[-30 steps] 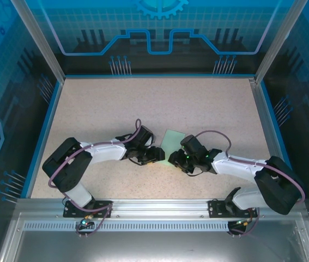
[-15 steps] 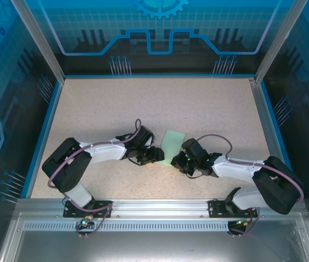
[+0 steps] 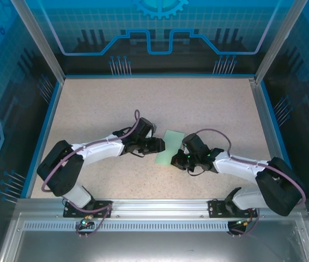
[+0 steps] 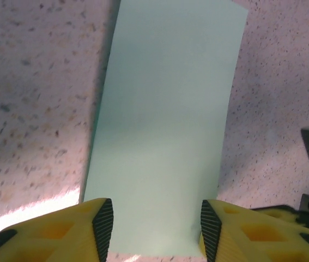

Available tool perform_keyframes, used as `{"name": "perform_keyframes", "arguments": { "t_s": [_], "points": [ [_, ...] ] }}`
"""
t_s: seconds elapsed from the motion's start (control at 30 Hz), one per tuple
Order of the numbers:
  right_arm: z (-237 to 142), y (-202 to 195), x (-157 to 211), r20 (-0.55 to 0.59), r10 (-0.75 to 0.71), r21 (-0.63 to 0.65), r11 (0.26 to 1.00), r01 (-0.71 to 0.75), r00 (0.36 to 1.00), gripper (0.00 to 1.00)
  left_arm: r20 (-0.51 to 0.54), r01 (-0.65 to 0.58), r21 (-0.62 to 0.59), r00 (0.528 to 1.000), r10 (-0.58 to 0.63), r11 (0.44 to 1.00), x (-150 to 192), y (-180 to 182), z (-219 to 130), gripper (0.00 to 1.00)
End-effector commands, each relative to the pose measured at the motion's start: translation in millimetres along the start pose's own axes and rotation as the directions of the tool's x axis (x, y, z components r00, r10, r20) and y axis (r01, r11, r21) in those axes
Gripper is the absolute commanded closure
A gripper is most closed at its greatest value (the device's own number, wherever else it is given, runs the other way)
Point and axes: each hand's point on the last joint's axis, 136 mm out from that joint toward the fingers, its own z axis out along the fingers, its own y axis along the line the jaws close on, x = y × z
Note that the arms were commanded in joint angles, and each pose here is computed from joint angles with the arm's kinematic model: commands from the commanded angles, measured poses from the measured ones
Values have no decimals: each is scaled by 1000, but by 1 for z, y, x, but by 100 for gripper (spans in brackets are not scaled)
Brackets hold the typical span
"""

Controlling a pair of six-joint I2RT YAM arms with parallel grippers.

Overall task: Fold a paper plane with a square sheet of paper (pick it up from the middle)
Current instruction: Third fold the triangle at the center of the table.

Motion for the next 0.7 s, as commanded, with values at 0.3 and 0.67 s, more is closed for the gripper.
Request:
{"name": "perform_keyframes", "arguments": {
  "t_s": [0.3,0.67],
  "points": [
    [-13,-21,-1,-45,22,15,1000,-22,999,95,-34,4,110,999,0,994,-17,-19,40,61],
    [-12,-16,-17,-12,78,17,997,-78,997,91,-120,38,58,992,-31,998,0,3,62,64]
  ]
}}
